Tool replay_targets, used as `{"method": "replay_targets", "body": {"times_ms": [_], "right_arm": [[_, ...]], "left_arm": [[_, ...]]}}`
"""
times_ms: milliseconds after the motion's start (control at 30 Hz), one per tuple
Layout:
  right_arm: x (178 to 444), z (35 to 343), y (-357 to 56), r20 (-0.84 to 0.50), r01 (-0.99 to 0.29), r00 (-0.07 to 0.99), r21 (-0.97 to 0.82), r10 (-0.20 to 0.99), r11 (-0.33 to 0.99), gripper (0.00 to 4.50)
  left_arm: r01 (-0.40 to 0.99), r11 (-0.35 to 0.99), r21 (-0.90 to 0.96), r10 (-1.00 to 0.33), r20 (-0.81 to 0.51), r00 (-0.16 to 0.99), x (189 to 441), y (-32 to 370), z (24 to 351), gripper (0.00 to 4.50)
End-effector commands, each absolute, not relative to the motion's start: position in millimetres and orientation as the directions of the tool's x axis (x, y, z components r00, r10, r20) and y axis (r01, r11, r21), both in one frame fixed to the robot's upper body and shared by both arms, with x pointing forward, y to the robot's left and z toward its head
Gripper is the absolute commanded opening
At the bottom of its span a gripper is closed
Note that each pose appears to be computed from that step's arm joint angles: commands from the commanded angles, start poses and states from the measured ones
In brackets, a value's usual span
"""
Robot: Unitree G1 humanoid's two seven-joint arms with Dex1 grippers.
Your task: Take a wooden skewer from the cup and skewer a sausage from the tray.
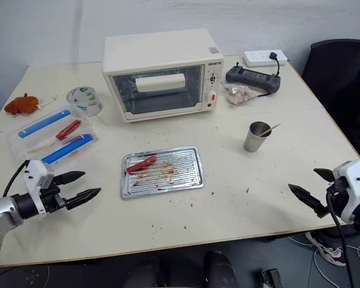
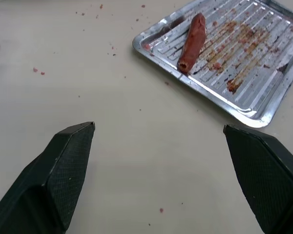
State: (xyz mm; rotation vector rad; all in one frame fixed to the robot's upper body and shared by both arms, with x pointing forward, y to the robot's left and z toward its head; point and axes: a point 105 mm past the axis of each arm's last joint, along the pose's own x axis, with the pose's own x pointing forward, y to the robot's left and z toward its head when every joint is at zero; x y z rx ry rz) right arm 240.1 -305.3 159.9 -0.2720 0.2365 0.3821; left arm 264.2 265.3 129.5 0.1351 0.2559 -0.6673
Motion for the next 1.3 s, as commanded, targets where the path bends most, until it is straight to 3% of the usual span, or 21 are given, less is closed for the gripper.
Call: {"method": "replay_targets", "body": {"times_ms": [33, 167, 333, 567, 833, 933, 1033, 1300], "right_arm": [[242, 171, -302, -0.215, -0.341, 0.931, -0.229, 0.294, 0.912, 4.5], [252, 188, -294, -0.071, -0.226, 0.974, -0.193, 0.217, 0.955, 4.5], [272, 206, -287, 0.091, -0.11, 0.989, -0.055, 0.115, 0.992, 4.5], [308, 219, -274, 0.169, -0.1, 0.982, 0.074, 0.086, 0.992, 4.5], [338, 208, -266, 0.156, -0.106, 0.984, 0.147, 0.083, 0.983, 4.5], [346, 201, -267, 0.14, -0.1, 0.987, 0.163, 0.077, 0.982, 3.86], [352, 199, -269, 0.14, -0.089, 0.988, 0.198, 0.061, 0.976, 2.86], [367, 198, -259, 0.143, -0.129, 0.985, 0.228, 0.098, 0.965, 2.86]], "left_arm": [[0.654, 0.756, 0.04, -0.632, -0.215, 0.744, 267, 253, 148, 4.47], [0.737, 0.675, -0.033, -0.734, -0.124, 0.667, 268, 226, 170, 4.47], [0.883, 0.46, -0.094, -0.885, 0.023, 0.464, 265, 171, 209, 4.47], [0.97, 0.241, -0.019, -0.969, 0.054, 0.241, 269, 110, 225, 4.47], [0.975, 0.219, 0.029, -0.974, 0.063, 0.217, 281, 95, 225, 4.47], [0.974, 0.223, 0.035, -0.973, 0.071, 0.22, 284, 94, 226, 4.5], [0.974, 0.222, 0.041, -0.973, 0.075, 0.219, 284, 93, 226, 4.5], [0.974, 0.217, 0.061, -0.974, 0.074, 0.212, 286, 91, 225, 4.5]]}}
